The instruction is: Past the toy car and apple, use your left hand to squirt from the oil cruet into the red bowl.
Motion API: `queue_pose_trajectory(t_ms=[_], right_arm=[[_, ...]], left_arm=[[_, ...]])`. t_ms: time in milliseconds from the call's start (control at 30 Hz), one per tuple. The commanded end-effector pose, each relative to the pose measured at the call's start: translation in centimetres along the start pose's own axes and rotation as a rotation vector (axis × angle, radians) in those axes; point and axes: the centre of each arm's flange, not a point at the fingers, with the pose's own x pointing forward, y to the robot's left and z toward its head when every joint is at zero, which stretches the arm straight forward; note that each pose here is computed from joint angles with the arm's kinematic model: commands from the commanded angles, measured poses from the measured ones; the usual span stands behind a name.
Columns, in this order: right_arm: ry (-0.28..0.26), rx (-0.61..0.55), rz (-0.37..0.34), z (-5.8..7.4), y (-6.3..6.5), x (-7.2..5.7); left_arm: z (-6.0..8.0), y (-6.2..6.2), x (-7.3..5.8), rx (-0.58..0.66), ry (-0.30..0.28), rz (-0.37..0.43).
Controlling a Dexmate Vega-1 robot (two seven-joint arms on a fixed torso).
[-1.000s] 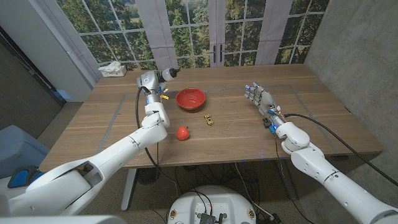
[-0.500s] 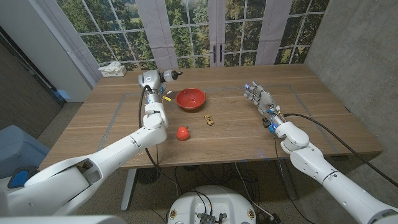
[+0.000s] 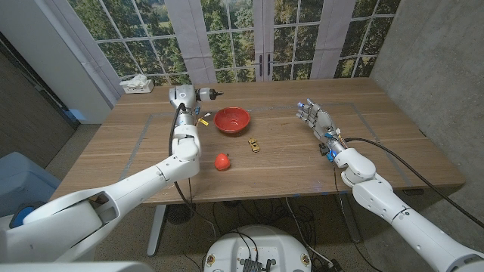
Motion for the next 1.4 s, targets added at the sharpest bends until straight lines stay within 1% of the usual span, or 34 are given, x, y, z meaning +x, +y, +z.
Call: queue_pose_trajectory(t_ms=[33, 133, 300, 600, 867, 1033, 1400], right_arm=[[-0.005, 0.005, -0.001, -0.1, 0.0, -0.1], [-0.004, 0.002, 0.0, -0.1, 0.0, -0.1], [-0.004, 0.008, -0.002, -0.2, 0.0, -0.1], [-0.005, 0.011, 0.001, -0.3, 0.0, 0.1], [-0.005, 0.018, -0.006, -0.6, -0.2, 0.2], [-0.005, 0.02, -0.01, -0.7, -0.3, 0.3], [0.0, 0.022, -0.011, -0.9, -0.5, 0.5]], left_arm=[[-0.3, 0.3, -0.2, 0.097, -0.058, 0.003], [-0.5, 0.5, -0.1, 0.112, -0.062, 0.004], [-0.7, 0.5, 0.1, 0.157, -0.086, 0.002], [-0.7, 0.8, 0.4, 0.232, -0.141, 0.021], [-0.3, 0.9, 1.0, 0.323, -0.201, 0.049], [0.1, 1.1, 1.3, 0.359, -0.228, 0.063], [1.1, 0.8, 1.8, 0.448, -0.28, 0.064]])
